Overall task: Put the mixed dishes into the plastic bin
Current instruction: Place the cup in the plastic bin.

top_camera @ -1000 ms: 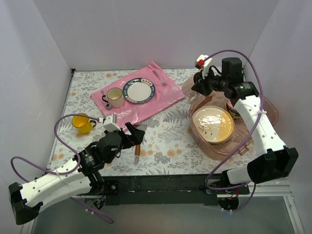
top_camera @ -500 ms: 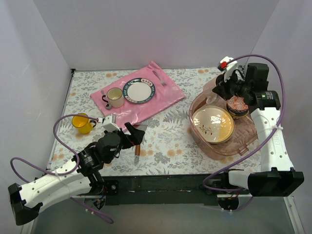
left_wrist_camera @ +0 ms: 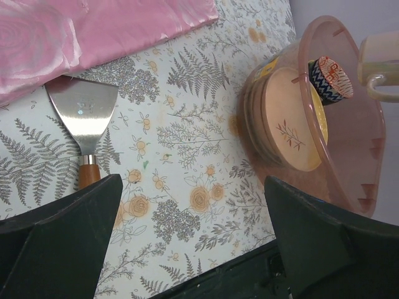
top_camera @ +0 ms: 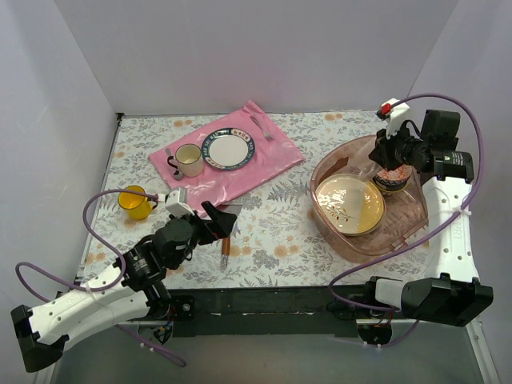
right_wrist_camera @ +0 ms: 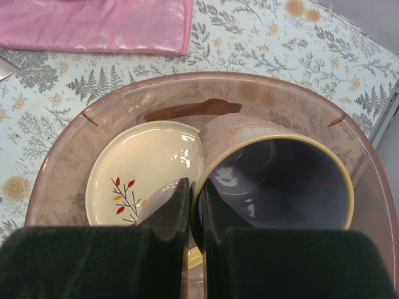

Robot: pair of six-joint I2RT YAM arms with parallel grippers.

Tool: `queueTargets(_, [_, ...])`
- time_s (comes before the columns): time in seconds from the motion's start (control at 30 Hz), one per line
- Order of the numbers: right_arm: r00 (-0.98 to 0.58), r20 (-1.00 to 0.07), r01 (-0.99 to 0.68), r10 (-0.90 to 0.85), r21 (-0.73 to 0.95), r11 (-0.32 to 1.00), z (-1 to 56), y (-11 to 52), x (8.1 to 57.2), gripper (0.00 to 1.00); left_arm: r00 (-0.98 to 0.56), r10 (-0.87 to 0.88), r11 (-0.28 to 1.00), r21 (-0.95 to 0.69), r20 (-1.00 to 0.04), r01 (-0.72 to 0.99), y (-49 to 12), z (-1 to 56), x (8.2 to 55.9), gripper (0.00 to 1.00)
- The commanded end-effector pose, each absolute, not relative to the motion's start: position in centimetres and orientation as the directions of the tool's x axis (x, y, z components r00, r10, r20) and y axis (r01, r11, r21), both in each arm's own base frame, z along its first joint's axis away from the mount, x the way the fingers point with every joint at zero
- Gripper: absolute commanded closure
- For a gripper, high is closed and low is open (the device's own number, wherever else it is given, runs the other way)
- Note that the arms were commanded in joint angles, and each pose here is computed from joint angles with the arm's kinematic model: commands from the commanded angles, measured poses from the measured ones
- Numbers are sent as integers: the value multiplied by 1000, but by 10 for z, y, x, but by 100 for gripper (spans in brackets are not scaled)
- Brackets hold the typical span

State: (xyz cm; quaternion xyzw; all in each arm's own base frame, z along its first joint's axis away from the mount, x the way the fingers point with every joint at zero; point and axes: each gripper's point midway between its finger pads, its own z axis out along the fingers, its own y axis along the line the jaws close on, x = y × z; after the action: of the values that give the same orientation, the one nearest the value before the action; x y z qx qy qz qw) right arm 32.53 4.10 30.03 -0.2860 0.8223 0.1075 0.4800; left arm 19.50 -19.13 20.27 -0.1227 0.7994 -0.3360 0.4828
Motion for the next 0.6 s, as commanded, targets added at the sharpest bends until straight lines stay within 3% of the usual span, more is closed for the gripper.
queueTargets(0.0, [-258,-870,-547,-421,-228,806,337,27,337,99,-494,-533,735,-665,-688,134,-188,206,195,2])
queueTargets(0.57, [-395,-782,-532,-482,-233,814,311,-6,322,99,-489,-544,726,-674,-682,132,-181,203,190,2])
